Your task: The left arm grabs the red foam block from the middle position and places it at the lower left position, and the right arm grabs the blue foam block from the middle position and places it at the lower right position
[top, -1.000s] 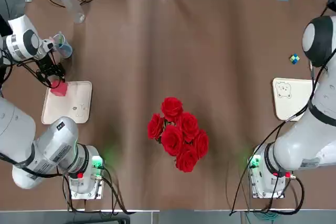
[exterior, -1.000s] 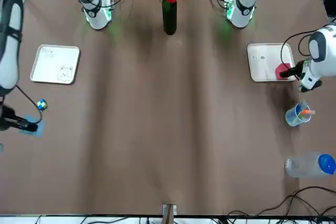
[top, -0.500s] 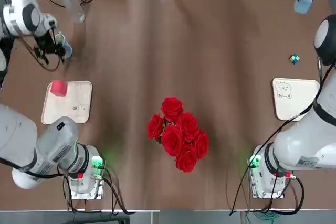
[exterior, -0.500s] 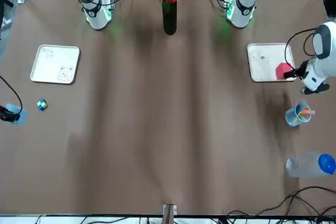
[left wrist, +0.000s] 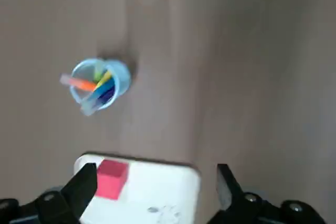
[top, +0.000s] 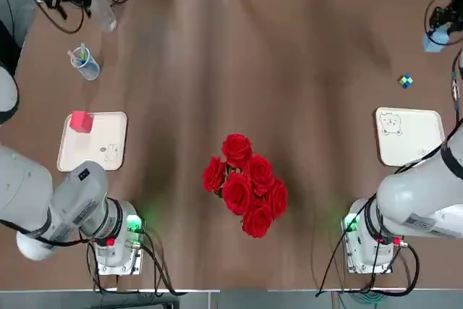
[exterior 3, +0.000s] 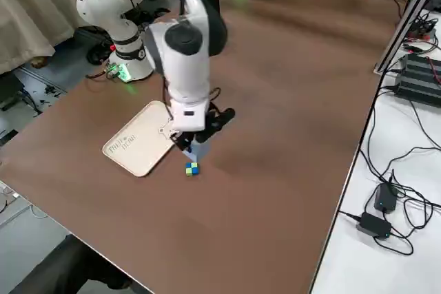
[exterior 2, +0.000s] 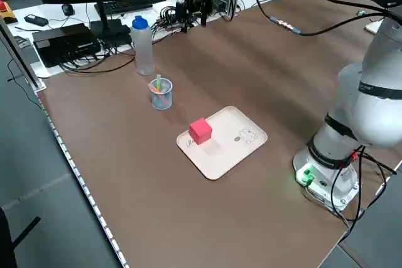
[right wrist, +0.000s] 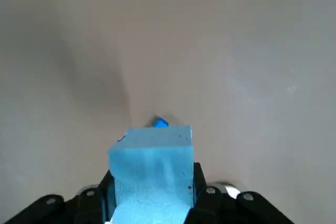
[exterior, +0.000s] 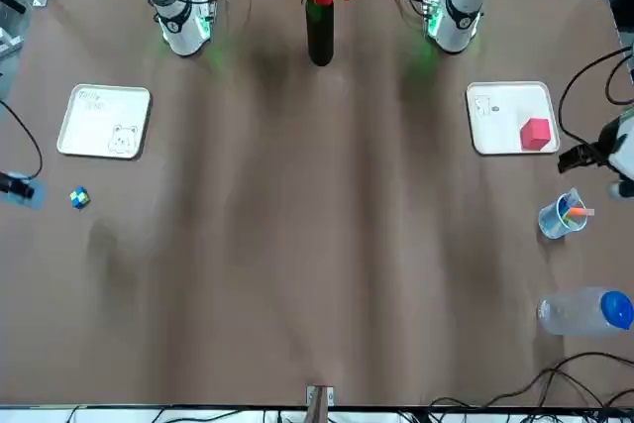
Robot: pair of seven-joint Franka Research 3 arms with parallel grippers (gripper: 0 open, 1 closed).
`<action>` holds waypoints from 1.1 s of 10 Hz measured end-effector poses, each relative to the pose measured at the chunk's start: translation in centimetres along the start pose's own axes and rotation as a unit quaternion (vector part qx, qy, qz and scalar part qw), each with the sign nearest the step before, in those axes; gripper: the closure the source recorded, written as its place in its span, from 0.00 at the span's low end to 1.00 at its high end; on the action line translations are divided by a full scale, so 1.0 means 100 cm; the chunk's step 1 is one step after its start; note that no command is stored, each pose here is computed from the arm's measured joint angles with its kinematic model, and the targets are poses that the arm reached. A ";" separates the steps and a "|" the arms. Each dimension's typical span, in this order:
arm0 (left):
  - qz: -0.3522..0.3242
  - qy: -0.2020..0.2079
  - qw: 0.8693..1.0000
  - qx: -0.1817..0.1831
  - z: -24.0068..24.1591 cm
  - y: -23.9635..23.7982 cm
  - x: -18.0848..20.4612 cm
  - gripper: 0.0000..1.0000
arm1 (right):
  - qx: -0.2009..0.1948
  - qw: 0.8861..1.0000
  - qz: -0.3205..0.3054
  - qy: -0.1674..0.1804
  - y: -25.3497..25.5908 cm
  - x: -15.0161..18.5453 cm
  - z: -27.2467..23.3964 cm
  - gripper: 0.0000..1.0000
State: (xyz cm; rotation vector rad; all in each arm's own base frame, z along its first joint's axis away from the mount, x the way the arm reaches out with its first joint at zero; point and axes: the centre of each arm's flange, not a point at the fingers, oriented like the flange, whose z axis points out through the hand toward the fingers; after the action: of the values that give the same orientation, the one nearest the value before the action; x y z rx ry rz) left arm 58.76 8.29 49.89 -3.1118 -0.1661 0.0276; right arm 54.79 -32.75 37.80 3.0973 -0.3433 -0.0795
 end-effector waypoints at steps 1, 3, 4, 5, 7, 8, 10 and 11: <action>0.002 0.010 1.000 -0.007 -0.014 0.034 0.005 0.00 | 0.000 1.000 -0.012 0.004 0.014 -0.012 0.010 0.42; 0.008 0.003 1.000 0.000 -0.028 0.096 0.001 0.00 | -0.002 0.999 -0.036 0.011 0.028 -0.035 0.042 0.42; 0.016 -0.005 1.000 0.009 -0.039 0.117 -0.003 0.00 | -0.003 0.999 -0.044 0.010 0.032 -0.047 0.058 0.42; 0.023 -0.005 1.000 0.009 -0.059 0.134 -0.007 0.00 | -0.005 0.999 -0.053 0.009 0.039 -0.059 0.070 0.42; 0.030 0.011 0.999 0.004 -0.094 0.155 -0.019 0.00 | -0.009 0.997 -0.073 0.008 0.058 -0.089 0.094 0.42; 0.032 0.018 0.999 0.001 -0.104 0.159 -0.024 0.00 | -0.007 0.997 -0.076 0.004 0.063 -0.104 0.109 0.42; 0.031 0.022 0.999 -0.007 -0.112 0.160 -0.029 0.00 | 0.002 0.997 -0.078 -0.006 0.058 -0.121 0.123 0.42; 0.030 0.022 0.999 -0.008 -0.112 0.158 -0.028 0.00 | 0.006 0.997 -0.082 -0.006 0.056 -0.128 0.124 0.42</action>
State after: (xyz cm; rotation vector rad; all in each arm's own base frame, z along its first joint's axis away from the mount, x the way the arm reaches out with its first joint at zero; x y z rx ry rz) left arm 57.85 -7.99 60.76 -3.1301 -0.0712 -0.0406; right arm 40.41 -35.58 26.21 3.1323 -0.0882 -0.0998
